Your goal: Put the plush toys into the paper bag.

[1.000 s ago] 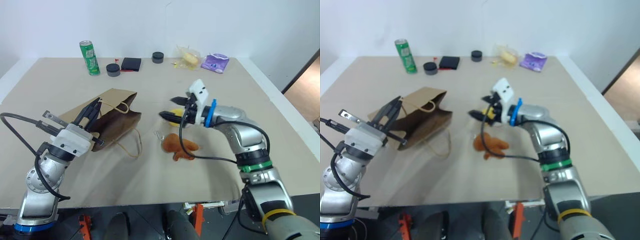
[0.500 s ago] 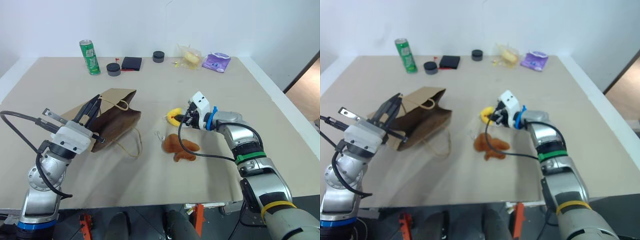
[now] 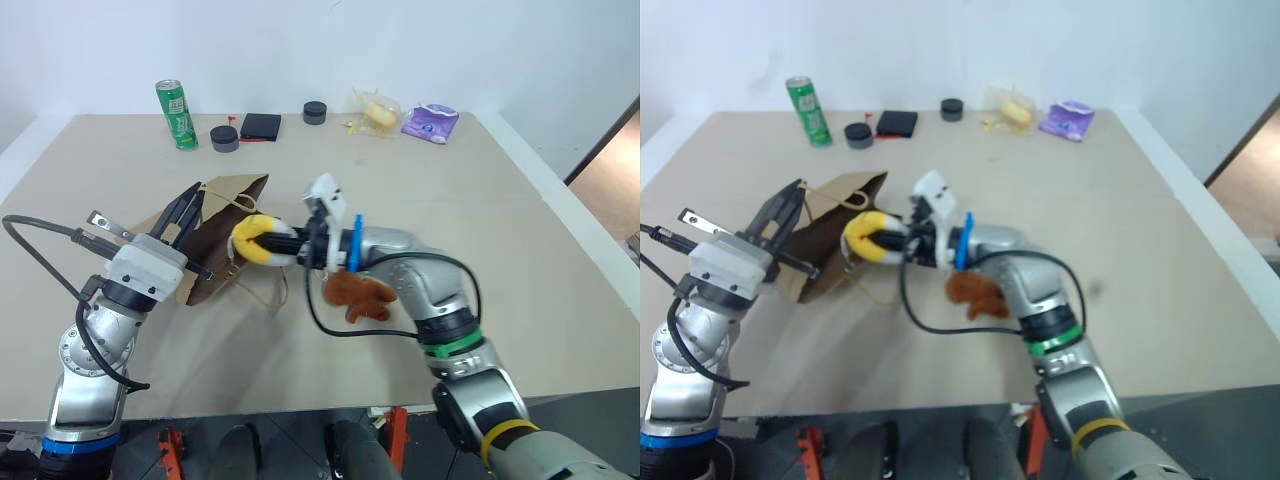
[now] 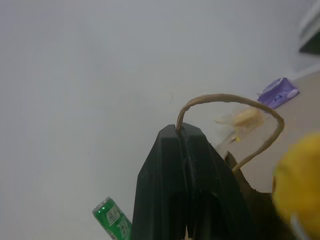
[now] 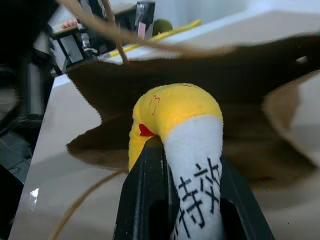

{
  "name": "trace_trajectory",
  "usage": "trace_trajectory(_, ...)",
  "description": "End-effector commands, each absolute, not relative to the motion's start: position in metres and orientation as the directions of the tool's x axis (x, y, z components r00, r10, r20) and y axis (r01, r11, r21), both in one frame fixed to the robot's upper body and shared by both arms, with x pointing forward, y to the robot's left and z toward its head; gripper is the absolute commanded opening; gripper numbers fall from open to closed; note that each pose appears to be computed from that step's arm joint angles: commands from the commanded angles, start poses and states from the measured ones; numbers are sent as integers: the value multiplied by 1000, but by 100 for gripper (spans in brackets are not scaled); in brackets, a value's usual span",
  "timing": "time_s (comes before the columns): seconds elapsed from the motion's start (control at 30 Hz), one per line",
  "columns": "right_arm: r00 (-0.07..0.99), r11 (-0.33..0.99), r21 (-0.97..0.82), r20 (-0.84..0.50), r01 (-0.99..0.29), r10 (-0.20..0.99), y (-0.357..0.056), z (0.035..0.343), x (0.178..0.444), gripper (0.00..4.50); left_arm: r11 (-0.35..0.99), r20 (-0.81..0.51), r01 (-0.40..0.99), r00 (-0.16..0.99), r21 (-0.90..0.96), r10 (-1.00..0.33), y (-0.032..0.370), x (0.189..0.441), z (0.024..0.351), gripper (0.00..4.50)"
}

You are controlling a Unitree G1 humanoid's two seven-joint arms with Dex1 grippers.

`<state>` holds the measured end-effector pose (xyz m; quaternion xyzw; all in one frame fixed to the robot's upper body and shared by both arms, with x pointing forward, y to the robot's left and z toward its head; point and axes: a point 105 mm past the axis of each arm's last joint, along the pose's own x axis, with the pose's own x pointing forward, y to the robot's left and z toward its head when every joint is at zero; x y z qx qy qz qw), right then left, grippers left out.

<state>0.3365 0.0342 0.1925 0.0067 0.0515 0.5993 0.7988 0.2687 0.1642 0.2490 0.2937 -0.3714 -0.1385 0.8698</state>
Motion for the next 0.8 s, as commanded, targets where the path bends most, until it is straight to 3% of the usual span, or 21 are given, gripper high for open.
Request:
trace_trajectory(0.03, 298, 299, 24, -39, -954, 954, 54, 208, 344, 12, 797, 606, 2, 649, 604, -461, 159, 261, 261, 0)
trace_trajectory(0.27, 316, 318, 38, -57, -947, 947, 95, 200, 350, 12, 798, 606, -4, 652, 603, -455, 159, 260, 262, 0)
trace_trajectory(0.43, 319, 320, 24, -49, -947, 947, 100, 195, 348, 12, 800, 609, -12, 655, 600, -447, 160, 260, 262, 0)
trace_trajectory(0.47, 318, 319, 25, -39, -948, 947, 99, 197, 348, 119, 800, 609, -13, 656, 600, -446, 161, 260, 262, 0)
trace_trajectory(0.67, 321, 321, -1, 16, -947, 947, 64, 215, 352, 417, 803, 608, -19, 664, 596, -435, 165, 261, 262, 0)
trace_trajectory(0.7, 316, 316, -9, 22, -949, 949, 55, 218, 351, 440, 803, 606, -17, 666, 596, -435, 165, 262, 261, 0)
trace_trajectory(0.8, 296, 297, -28, 31, -954, 955, 19, 226, 347, 440, 803, 604, -16, 668, 596, -435, 166, 263, 260, 0)
